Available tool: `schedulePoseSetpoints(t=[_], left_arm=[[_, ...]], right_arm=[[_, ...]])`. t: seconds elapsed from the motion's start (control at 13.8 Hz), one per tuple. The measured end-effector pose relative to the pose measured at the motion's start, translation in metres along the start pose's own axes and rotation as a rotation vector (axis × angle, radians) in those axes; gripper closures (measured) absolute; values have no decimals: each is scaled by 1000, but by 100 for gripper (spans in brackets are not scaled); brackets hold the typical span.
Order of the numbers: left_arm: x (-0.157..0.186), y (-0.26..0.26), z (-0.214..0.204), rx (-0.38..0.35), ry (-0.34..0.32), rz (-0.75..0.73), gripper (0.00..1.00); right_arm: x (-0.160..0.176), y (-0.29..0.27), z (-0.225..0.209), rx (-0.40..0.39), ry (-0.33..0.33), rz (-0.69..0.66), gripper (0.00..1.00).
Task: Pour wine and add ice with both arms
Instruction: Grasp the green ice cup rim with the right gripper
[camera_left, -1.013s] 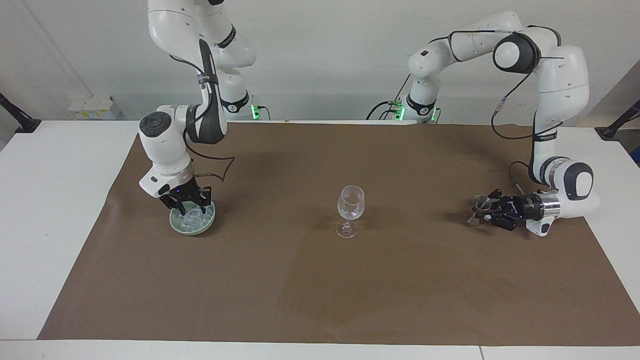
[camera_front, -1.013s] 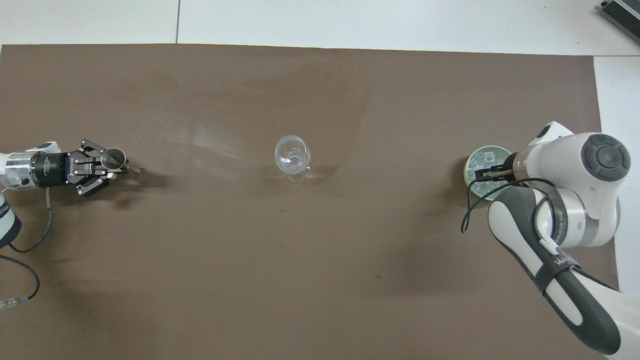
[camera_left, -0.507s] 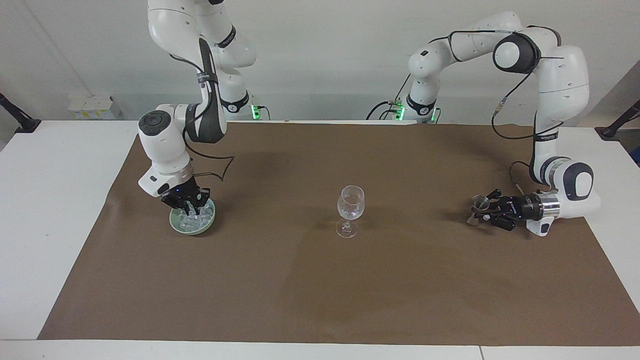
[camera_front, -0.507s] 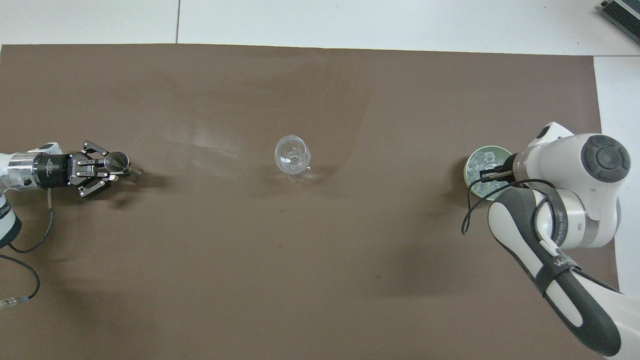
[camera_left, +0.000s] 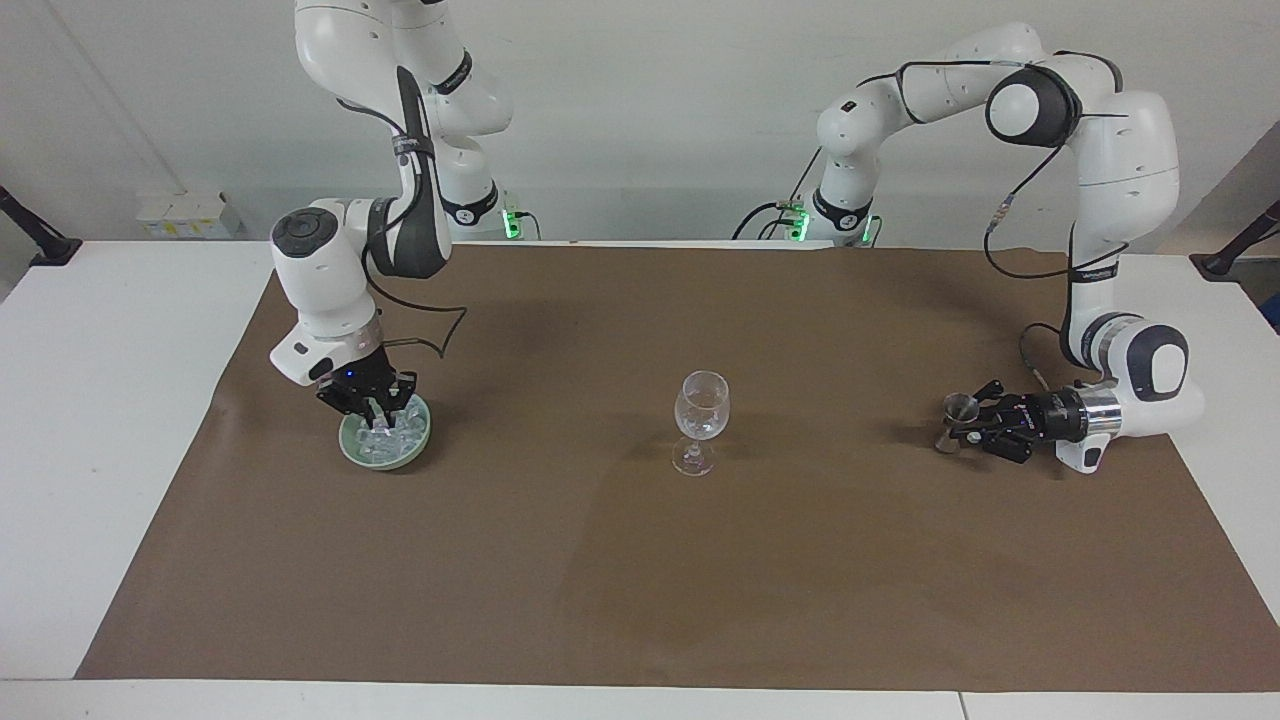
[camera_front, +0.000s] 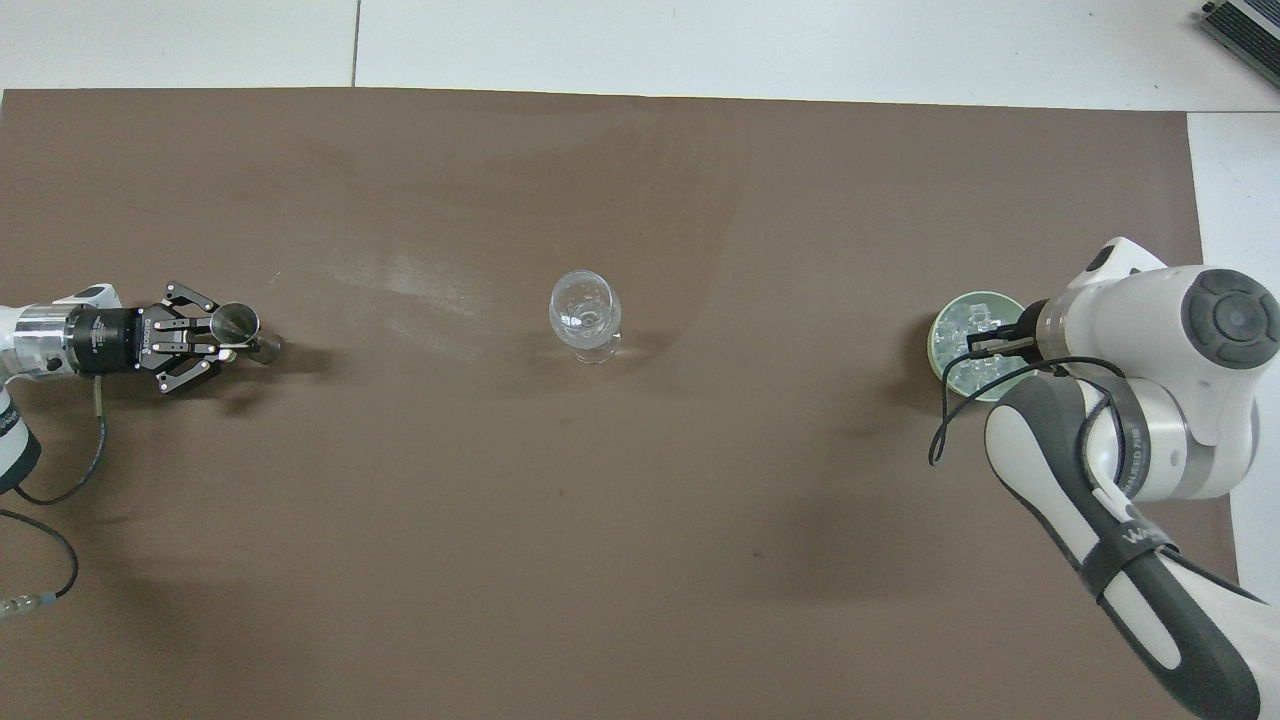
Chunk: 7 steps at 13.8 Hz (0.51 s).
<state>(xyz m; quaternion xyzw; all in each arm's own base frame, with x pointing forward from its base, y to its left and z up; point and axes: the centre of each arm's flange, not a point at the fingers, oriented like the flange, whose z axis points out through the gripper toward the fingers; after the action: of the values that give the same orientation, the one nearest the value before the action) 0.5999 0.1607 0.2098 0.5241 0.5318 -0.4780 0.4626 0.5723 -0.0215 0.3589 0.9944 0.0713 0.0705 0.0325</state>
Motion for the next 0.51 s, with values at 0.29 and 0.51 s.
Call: schedulePoseSetpoints(t=[0.29, 0.51], left_arm=[[-1, 1, -2, 1, 11, 5, 78], [-1, 2, -2, 0, 21, 6, 78]], right_arm=[[0, 0, -5, -1, 9, 4, 76], [3, -2, -20, -3, 34, 8, 76]])
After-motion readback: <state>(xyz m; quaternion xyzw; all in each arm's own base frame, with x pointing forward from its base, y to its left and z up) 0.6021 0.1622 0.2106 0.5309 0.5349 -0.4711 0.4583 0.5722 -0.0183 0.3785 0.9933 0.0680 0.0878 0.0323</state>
